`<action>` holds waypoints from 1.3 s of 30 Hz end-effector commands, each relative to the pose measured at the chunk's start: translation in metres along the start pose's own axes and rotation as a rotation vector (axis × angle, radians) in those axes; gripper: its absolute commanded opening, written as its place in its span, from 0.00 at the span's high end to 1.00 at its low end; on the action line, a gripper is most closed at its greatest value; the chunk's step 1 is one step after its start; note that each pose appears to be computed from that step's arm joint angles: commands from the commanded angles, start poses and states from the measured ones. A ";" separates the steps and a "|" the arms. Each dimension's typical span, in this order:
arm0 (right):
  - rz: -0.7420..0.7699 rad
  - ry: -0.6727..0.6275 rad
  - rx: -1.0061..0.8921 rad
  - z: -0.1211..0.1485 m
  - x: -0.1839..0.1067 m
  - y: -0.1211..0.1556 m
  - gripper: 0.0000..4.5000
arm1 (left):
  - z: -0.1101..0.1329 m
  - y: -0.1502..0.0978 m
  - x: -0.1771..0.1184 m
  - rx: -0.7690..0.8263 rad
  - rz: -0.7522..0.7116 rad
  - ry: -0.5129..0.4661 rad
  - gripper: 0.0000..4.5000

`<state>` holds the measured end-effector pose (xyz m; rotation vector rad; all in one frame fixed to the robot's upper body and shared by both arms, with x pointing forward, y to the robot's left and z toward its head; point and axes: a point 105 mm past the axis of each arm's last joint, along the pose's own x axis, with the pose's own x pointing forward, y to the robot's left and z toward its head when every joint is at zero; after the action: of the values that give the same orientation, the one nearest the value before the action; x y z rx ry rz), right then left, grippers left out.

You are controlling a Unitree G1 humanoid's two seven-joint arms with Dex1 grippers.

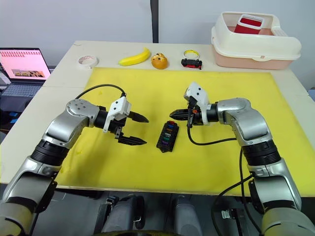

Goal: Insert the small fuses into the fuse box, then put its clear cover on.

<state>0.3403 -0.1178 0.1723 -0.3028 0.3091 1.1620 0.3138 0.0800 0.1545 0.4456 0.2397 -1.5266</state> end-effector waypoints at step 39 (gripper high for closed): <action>0.051 -0.110 0.007 0.043 -0.021 0.013 0.99 | 0.019 -0.045 -0.002 -0.064 0.085 -0.096 0.00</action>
<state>0.3286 -0.1119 0.1998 -0.2108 0.2858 1.2181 0.2704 0.0778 0.1554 0.3381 0.2395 -1.4630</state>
